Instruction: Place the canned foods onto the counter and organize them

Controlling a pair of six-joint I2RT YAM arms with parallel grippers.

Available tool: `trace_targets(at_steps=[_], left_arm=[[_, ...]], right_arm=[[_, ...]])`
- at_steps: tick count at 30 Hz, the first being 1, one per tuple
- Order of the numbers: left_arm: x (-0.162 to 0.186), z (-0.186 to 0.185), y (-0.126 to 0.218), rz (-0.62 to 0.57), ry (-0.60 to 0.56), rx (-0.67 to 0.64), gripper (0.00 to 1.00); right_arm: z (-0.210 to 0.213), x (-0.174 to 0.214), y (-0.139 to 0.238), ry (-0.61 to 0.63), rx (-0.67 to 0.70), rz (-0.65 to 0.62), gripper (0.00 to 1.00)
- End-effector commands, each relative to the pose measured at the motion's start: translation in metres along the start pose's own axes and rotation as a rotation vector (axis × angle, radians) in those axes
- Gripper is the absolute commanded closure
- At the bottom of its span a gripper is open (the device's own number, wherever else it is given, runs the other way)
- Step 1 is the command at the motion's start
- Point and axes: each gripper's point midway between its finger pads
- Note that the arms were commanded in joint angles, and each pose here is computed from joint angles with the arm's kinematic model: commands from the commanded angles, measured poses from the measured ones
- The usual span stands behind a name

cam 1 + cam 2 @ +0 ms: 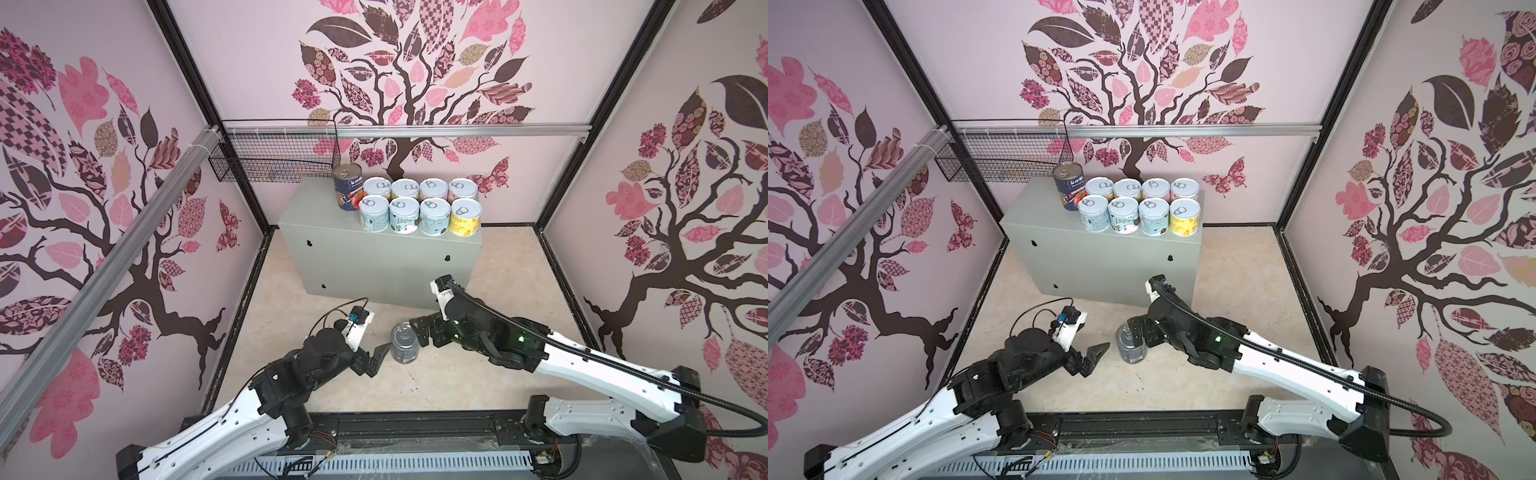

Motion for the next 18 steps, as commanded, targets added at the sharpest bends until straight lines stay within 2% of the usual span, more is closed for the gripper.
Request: trace_targets(at_steps=[1,10,18], left_arm=[[0.012,0.001,-0.019,-0.017,0.061,-0.065,0.02],[0.054,-0.003,-0.045,-0.107,0.128,-0.067,0.02],[0.061,-0.013,-0.056,-0.143,0.072,-0.029,0.02]], right_arm=[[-0.008,-0.005,0.027,0.023,-0.004,-0.009,0.00],[-0.020,-0.008,0.067,0.069,-0.023,-0.026,0.00],[-0.031,0.001,0.068,0.116,-0.007,-0.013,0.00]])
Point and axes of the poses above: each gripper's point midway between its finger pads, its own y axis back along the fingers, its own z axis along the line the jaws close on, x = y × z, and after that the axes turned 11 degrees about -y, right-handed
